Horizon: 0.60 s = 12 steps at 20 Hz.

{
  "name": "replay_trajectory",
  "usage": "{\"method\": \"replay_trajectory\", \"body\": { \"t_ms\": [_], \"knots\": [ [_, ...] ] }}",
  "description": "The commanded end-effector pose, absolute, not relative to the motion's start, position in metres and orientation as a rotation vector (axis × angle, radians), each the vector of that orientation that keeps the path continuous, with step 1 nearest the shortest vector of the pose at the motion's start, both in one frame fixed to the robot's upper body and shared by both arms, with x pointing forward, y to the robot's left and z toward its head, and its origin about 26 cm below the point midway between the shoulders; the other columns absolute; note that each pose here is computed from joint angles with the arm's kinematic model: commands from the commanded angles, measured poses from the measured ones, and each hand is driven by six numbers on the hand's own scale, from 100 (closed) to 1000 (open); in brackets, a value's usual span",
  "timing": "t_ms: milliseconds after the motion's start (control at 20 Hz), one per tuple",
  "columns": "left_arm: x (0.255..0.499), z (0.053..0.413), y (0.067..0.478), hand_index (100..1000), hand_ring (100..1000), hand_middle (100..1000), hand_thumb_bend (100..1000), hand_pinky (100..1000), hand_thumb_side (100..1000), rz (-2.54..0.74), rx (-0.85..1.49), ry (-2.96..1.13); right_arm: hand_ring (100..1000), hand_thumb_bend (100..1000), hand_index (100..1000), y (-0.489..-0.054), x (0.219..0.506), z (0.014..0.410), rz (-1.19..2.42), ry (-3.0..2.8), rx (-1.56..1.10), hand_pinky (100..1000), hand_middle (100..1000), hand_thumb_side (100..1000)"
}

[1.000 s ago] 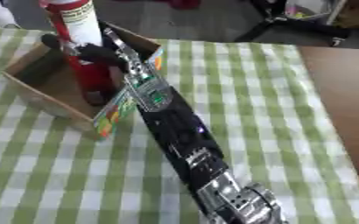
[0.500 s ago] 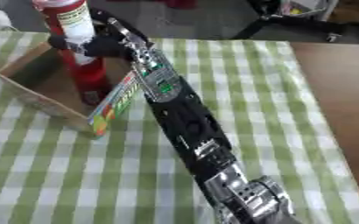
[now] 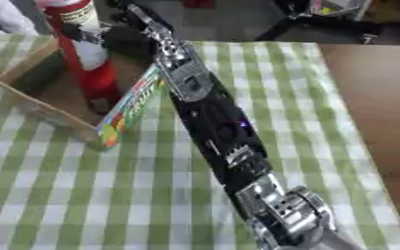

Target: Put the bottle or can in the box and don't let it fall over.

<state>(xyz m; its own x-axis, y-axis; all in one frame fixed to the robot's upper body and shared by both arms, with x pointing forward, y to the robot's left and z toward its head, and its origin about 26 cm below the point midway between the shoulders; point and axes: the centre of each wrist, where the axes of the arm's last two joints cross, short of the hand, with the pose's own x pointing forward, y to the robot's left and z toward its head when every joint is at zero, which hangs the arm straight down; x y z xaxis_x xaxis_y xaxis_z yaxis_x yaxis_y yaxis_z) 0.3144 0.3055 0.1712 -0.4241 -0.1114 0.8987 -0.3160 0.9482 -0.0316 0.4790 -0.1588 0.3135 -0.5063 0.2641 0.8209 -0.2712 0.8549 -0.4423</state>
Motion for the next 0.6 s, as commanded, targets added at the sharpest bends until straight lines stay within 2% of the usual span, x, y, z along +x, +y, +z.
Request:
{"method": "replay_trajectory", "body": {
  "t_ms": [50, 400, 450, 500, 600],
  "knots": [
    [0.312, 0.177, 0.313, 780, 881, 767, 577, 872, 700, 0.232, 0.340, -2.025, 1000, 706, 985, -0.168, 0.474, 0.328, 0.656, -2.031, -0.008, 1000, 1000, 342],
    [0.310, 0.170, 0.317, 780, 880, 766, 577, 873, 698, 0.236, 0.358, -2.002, 997, 691, 977, -0.191, 0.467, 0.317, 0.642, -2.012, 0.005, 1000, 1000, 306],
    [0.310, 0.169, 0.318, 780, 880, 766, 576, 873, 698, 0.236, 0.361, -1.999, 996, 630, 975, -0.195, 0.465, 0.316, 0.640, -2.011, 0.007, 1000, 1000, 343],
    [0.309, 0.169, 0.318, 780, 881, 766, 576, 873, 698, 0.238, 0.362, -1.997, 996, 682, 974, -0.201, 0.463, 0.315, 0.635, -2.012, 0.005, 1000, 1000, 276],
    [0.309, 0.167, 0.320, 780, 880, 766, 576, 873, 697, 0.238, 0.371, -1.991, 996, 672, 973, -0.211, 0.459, 0.312, 0.630, -2.012, 0.001, 1000, 1000, 242]
  ]
}}
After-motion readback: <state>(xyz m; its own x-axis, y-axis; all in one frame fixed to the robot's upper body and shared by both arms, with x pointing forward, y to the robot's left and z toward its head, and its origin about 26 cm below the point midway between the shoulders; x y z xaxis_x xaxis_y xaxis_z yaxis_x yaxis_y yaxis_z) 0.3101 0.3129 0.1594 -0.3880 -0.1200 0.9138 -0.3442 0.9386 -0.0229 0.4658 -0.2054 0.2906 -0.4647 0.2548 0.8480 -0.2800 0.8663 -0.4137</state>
